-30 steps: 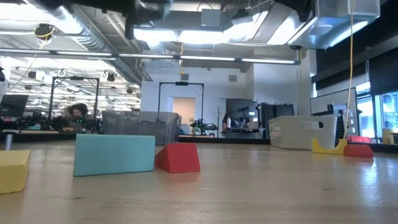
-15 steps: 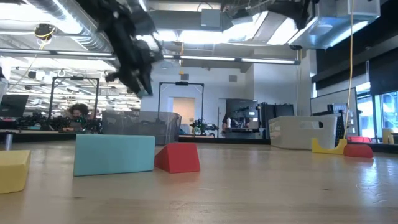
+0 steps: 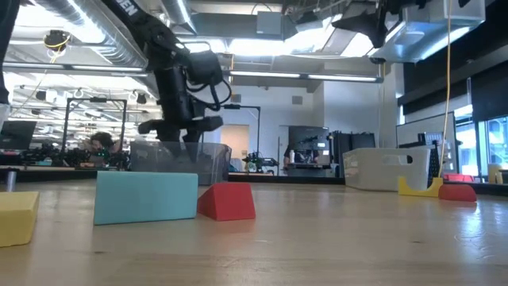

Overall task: Sort & place blocks by color
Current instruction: Put the top light blue block into the black bin, then put the right light blue block into the black bin

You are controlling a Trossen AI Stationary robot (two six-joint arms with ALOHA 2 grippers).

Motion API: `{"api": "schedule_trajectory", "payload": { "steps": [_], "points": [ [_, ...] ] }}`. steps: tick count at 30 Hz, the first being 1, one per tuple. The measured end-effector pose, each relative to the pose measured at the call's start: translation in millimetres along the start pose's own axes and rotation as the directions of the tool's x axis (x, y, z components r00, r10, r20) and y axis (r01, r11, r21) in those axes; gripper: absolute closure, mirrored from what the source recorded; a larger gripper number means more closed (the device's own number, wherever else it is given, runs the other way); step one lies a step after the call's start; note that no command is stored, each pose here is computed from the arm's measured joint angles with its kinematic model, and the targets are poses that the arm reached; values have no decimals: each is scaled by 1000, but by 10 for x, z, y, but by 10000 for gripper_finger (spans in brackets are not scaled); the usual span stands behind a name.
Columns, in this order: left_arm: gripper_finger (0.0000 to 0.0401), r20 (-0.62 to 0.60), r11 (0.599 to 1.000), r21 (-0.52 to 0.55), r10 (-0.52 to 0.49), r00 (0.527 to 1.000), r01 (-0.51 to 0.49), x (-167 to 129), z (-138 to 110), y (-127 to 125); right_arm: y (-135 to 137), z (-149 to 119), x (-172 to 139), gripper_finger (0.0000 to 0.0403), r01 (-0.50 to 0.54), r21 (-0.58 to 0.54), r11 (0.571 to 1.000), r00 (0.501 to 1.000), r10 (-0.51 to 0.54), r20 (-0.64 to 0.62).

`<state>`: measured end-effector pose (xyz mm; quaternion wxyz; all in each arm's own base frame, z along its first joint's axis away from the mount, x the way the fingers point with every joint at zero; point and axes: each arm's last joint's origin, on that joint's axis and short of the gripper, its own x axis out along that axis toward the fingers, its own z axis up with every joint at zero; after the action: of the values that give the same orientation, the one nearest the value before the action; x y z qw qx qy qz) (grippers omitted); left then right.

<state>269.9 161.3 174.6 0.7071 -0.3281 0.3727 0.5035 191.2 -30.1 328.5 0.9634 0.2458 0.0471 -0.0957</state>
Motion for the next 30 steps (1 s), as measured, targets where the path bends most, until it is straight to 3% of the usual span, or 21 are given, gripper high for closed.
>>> {"api": "schedule_trajectory", "payload": {
  "steps": [7,14,20,26,30],
  "points": [
    [276,-18,1000,-9,28,999,-29,96,9,42,-11,-22,44,73,8,3,1000,1000,-8,-14],
    [191,-16,999,-26,30,999,-31,118,56,90,-11,-23,46,73,7,4,1000,1000,-7,-16],
    [154,-43,1000,7,-28,999,29,91,112,100,-11,-23,46,73,7,4,1000,1000,-7,-16],
    [152,65,983,73,-175,982,170,-354,315,65,-11,-22,46,73,7,4,1000,1000,-7,-15],
    [152,131,942,159,-317,939,296,-774,321,31,-9,-19,46,73,5,3,1000,1000,-5,-12]
  ]
}}
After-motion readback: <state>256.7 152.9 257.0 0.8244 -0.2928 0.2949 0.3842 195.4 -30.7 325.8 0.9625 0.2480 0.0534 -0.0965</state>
